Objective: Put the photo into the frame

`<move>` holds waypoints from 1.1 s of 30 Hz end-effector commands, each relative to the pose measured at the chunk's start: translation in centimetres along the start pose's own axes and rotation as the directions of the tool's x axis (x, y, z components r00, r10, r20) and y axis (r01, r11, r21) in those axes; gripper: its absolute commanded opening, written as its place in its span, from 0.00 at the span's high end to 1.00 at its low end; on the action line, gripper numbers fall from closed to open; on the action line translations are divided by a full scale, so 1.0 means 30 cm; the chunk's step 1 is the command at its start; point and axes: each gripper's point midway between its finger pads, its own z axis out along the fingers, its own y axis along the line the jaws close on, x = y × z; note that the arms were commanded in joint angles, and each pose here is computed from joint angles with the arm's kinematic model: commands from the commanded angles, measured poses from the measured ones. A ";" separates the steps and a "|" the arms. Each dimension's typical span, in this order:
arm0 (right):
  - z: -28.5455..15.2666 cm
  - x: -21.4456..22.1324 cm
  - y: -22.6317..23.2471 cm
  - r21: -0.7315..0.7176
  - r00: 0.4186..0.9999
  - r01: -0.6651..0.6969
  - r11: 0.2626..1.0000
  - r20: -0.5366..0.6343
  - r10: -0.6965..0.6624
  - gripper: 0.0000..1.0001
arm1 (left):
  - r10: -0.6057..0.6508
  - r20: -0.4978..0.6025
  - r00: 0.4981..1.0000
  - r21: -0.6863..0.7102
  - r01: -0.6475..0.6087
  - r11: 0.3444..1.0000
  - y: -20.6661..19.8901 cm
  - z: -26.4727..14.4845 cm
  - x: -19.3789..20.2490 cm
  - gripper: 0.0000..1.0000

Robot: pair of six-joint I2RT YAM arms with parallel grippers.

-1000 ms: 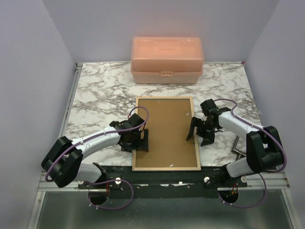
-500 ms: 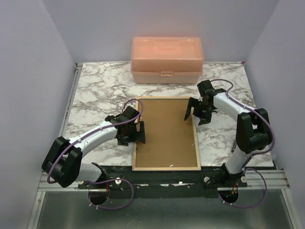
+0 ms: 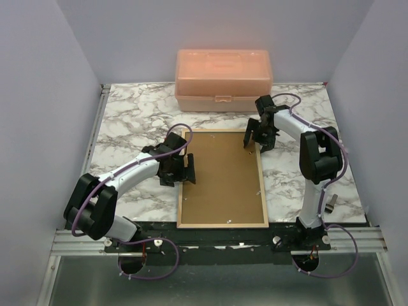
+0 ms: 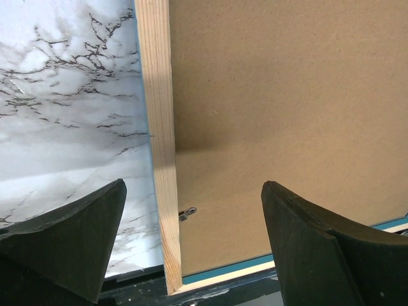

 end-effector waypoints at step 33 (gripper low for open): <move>-0.011 0.127 -0.047 0.018 0.997 0.021 1.000 -0.078 -0.020 0.38 | 0.016 -0.052 0.999 -0.031 -0.018 0.999 0.047 0.052 0.048 0.15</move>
